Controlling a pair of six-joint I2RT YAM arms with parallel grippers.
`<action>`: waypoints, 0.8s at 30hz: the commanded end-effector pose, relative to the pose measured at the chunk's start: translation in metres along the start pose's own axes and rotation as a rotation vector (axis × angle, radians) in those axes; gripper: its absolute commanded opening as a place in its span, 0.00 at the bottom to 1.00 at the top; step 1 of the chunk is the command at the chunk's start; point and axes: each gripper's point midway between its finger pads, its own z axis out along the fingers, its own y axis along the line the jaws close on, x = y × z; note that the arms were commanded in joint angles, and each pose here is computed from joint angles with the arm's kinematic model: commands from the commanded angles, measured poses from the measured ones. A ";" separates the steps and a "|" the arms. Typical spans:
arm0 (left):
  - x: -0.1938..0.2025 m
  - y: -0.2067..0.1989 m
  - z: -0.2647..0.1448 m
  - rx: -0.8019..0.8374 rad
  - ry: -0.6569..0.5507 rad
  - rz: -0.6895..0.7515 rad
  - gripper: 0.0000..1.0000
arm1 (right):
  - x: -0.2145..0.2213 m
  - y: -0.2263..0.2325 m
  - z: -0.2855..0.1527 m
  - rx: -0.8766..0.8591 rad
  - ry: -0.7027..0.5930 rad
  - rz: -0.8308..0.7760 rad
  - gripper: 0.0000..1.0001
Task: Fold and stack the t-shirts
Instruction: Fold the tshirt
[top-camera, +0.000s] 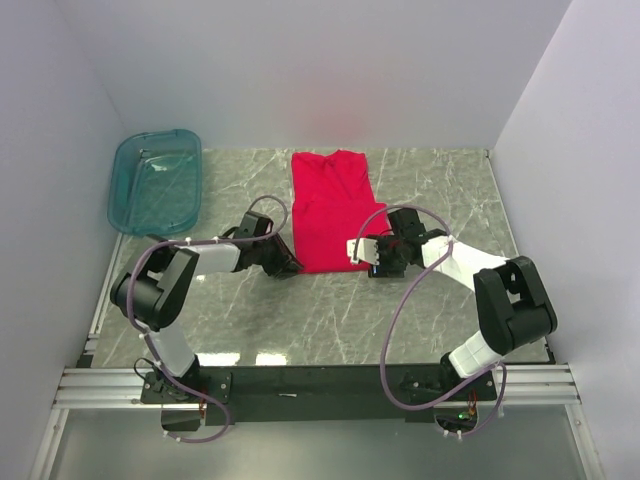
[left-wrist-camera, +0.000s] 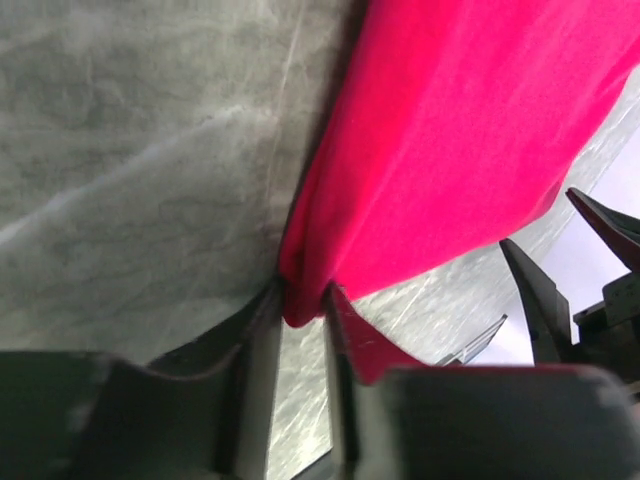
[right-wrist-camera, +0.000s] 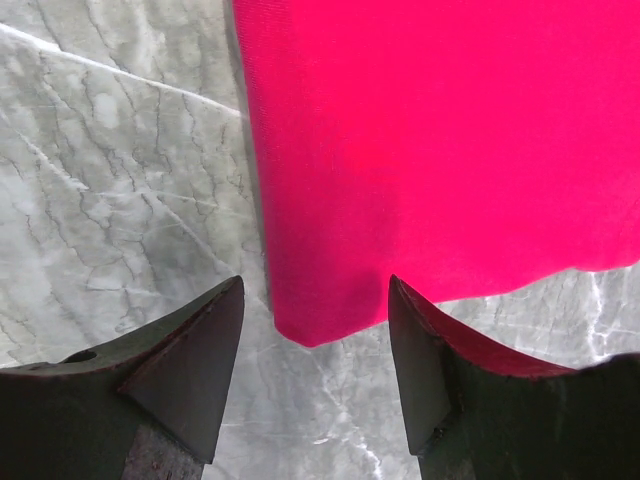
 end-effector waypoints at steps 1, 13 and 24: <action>-0.007 -0.012 0.004 0.047 -0.018 0.019 0.27 | 0.000 -0.002 0.002 -0.003 0.005 -0.023 0.66; -0.001 -0.022 0.006 0.116 0.009 0.036 0.07 | 0.003 -0.014 0.019 -0.021 0.055 0.005 0.28; 0.103 0.028 -0.036 0.097 0.215 0.038 0.01 | -0.009 0.118 -0.046 -0.337 -0.056 -0.084 0.00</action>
